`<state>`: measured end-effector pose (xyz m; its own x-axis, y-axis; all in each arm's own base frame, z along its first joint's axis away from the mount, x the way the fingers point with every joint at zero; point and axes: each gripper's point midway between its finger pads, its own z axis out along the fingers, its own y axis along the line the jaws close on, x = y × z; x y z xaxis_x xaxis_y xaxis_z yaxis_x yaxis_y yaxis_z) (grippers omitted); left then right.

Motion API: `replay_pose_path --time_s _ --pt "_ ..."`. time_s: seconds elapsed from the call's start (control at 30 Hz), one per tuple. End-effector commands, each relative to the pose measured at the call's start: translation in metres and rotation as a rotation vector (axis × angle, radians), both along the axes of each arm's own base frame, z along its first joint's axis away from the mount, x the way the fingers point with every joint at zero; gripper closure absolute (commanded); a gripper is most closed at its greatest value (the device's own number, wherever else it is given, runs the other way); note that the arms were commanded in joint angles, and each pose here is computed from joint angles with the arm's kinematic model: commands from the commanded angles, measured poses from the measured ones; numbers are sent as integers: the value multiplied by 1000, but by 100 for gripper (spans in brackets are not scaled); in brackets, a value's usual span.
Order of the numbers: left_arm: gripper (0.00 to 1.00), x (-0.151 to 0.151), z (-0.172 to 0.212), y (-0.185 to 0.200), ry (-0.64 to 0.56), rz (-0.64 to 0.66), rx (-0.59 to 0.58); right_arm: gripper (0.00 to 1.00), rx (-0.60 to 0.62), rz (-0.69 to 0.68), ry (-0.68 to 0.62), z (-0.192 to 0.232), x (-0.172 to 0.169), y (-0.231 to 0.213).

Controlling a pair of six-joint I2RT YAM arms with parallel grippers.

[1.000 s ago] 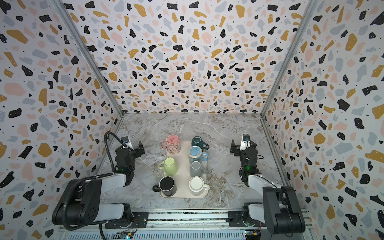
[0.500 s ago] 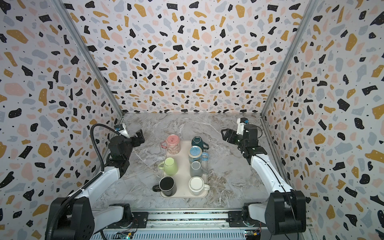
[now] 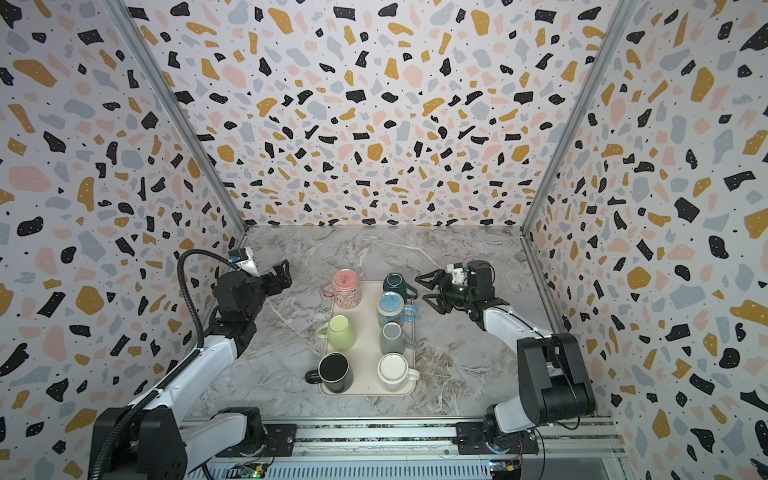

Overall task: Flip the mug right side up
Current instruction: 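Reach the right gripper to the upside-down dark green mug on the tray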

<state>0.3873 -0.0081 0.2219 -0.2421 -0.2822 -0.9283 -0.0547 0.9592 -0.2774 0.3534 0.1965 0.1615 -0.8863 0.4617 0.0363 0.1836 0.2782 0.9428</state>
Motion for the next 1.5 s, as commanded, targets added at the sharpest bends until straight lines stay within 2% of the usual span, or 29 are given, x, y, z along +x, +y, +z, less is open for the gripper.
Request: replay_pose_path --time_s 0.0,0.17,0.3,0.57,0.77,0.93,1.47 --pt "2 3 29 -5 -74 -21 -17 22 100 -27 -9 17 9 5" --pt "2 4 33 -6 -76 -23 -25 26 153 -91 17 15 20 3" --pt "1 7 34 -6 -75 -25 -31 33 182 -108 70 5 25 8" --pt "1 11 27 -6 -61 -22 -35 32 169 -122 143 -20 21 18" --pt "1 14 29 -9 -58 -36 -35 30 149 -143 161 -36 27 17" --pt "1 15 29 -9 -53 -38 -28 30 178 -140 180 -46 35 21" --pt "1 15 31 -7 -37 -32 -7 30 183 -175 169 -56 64 24"
